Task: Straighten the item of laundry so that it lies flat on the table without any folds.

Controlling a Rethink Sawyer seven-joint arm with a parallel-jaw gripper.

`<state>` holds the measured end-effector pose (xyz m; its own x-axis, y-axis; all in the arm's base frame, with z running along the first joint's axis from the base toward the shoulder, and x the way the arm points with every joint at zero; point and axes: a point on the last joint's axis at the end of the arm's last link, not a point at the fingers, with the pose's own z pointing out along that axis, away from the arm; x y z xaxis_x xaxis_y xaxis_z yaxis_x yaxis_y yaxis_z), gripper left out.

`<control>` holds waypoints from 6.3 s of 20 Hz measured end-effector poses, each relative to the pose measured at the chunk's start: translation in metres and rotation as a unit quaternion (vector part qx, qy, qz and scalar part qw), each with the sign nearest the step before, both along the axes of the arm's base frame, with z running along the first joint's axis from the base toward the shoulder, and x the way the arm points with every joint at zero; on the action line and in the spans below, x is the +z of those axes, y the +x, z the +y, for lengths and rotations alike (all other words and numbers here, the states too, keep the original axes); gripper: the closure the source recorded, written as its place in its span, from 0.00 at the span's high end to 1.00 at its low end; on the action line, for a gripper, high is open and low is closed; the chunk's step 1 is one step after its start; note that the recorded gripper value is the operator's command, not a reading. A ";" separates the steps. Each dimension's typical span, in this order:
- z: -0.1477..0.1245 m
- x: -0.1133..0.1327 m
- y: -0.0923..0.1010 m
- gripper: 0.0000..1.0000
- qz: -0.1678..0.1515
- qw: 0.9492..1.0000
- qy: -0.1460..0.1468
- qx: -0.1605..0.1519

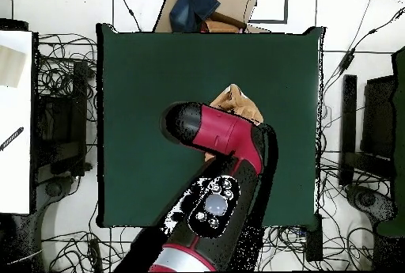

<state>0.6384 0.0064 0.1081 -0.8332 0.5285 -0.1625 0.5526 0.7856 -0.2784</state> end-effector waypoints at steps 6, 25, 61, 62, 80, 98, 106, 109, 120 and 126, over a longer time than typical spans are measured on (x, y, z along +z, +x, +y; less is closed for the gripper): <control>0.001 -0.005 -0.002 0.00 0.004 1.000 -0.001 0.001; 0.002 -0.007 -0.003 0.00 0.006 1.000 -0.001 0.002; -0.021 -0.012 0.031 1.00 -0.013 1.000 -0.009 0.003; -0.021 -0.014 0.034 1.00 -0.013 1.000 -0.010 0.005; -0.061 -0.067 0.030 1.00 0.013 1.000 -0.006 -0.018; -0.078 -0.073 0.032 1.00 -0.014 1.000 -0.015 -0.019; -0.062 -0.083 0.030 1.00 -0.006 1.000 -0.015 -0.006; -0.062 -0.091 0.025 1.00 0.001 1.000 -0.015 -0.007; -0.072 -0.102 0.019 1.00 0.010 1.000 -0.015 -0.014; -0.072 -0.102 0.019 1.00 0.010 1.000 -0.015 -0.014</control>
<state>0.6573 -0.0658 0.0063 -0.8212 0.5472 -0.1619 0.5686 0.7609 -0.3125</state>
